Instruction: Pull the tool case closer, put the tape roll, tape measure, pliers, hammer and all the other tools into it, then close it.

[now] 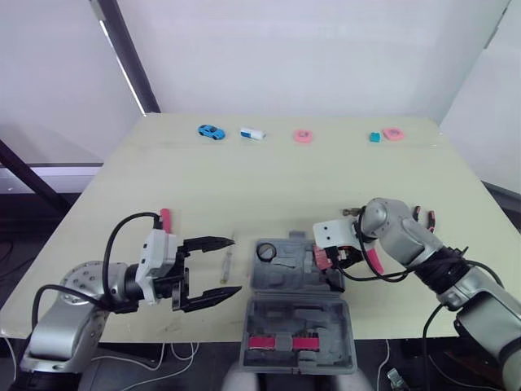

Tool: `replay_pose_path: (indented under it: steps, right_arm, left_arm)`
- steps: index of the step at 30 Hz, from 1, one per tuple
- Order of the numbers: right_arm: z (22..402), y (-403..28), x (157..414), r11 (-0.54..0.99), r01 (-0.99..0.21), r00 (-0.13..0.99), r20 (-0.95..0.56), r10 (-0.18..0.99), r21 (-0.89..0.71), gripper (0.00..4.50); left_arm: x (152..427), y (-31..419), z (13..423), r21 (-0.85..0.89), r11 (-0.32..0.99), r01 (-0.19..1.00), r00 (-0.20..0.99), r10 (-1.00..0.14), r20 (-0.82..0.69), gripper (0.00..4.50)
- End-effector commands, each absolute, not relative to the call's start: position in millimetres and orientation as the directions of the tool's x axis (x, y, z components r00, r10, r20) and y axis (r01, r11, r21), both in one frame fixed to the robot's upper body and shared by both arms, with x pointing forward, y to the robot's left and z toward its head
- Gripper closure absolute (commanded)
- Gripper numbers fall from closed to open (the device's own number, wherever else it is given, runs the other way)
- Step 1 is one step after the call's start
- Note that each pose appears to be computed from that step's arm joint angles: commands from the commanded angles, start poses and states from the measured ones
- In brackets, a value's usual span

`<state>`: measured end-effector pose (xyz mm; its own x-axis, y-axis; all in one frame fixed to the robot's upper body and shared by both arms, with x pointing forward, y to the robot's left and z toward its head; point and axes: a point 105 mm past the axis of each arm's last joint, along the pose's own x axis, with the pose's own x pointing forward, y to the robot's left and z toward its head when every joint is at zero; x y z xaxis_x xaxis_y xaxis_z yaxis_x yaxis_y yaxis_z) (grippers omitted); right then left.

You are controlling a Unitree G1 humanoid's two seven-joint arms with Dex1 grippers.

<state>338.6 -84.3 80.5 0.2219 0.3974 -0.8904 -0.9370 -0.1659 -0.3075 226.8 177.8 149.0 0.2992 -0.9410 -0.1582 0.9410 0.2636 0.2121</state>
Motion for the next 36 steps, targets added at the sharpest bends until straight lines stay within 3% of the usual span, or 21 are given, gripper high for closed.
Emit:
replay_pose_path:
  steps: [1, 3, 15, 22, 25, 30, 31, 36]
  right_arm:
    - [82.5, -83.4, 338.3, -0.153, -0.933, 0.239, -0.879, 0.413, -0.325, 0.62]
    - [84.5, -82.1, 338.6, -0.150, -0.931, 0.244, -0.873, 0.422, -0.333, 0.03]
    - [131.2, -84.7, 325.4, -0.074, -0.928, 0.266, -0.791, 0.550, -0.364, 0.03]
    - [137.9, -91.7, 318.6, 0.053, -0.950, 0.241, -0.614, 0.751, -0.309, 0.03]
    - [137.3, -99.5, 321.6, 0.162, -0.933, 0.312, -0.502, 0.807, -0.321, 0.89]
    - [129.6, -104.8, 320.1, 0.251, -0.920, 0.365, -0.431, 0.825, -0.300, 3.51]
    - [129.8, -102.2, 319.3, 0.268, -0.921, 0.366, -0.393, 0.844, -0.283, 3.86]
    - [126.1, -102.3, 321.8, 0.338, -0.898, 0.412, -0.271, 0.870, -0.282, 3.86]
  left_arm:
    - [226.5, 176.2, 153.7, 0.239, 0.250, 0.938, 0.291, -0.944, -0.154, 0.00]
    - [226.4, 175.7, 153.3, 0.238, 0.248, 0.939, 0.289, -0.945, -0.155, 0.00]
    - [226.2, 176.1, 152.1, 0.237, 0.249, 0.939, 0.291, -0.943, -0.159, 0.00]
    - [226.5, 175.8, 151.6, 0.237, 0.249, 0.939, 0.290, -0.944, -0.156, 0.00]
    - [227.0, 176.5, 151.5, 0.236, 0.247, 0.940, 0.287, -0.945, -0.155, 0.00]
    - [228.3, 177.0, 151.7, 0.237, 0.242, 0.941, 0.283, -0.946, -0.157, 0.00]
    - [228.6, 176.8, 151.8, 0.237, 0.241, 0.941, 0.281, -0.947, -0.157, 0.00]
    - [230.1, 176.6, 151.5, 0.236, 0.235, 0.943, 0.276, -0.948, -0.157, 0.00]
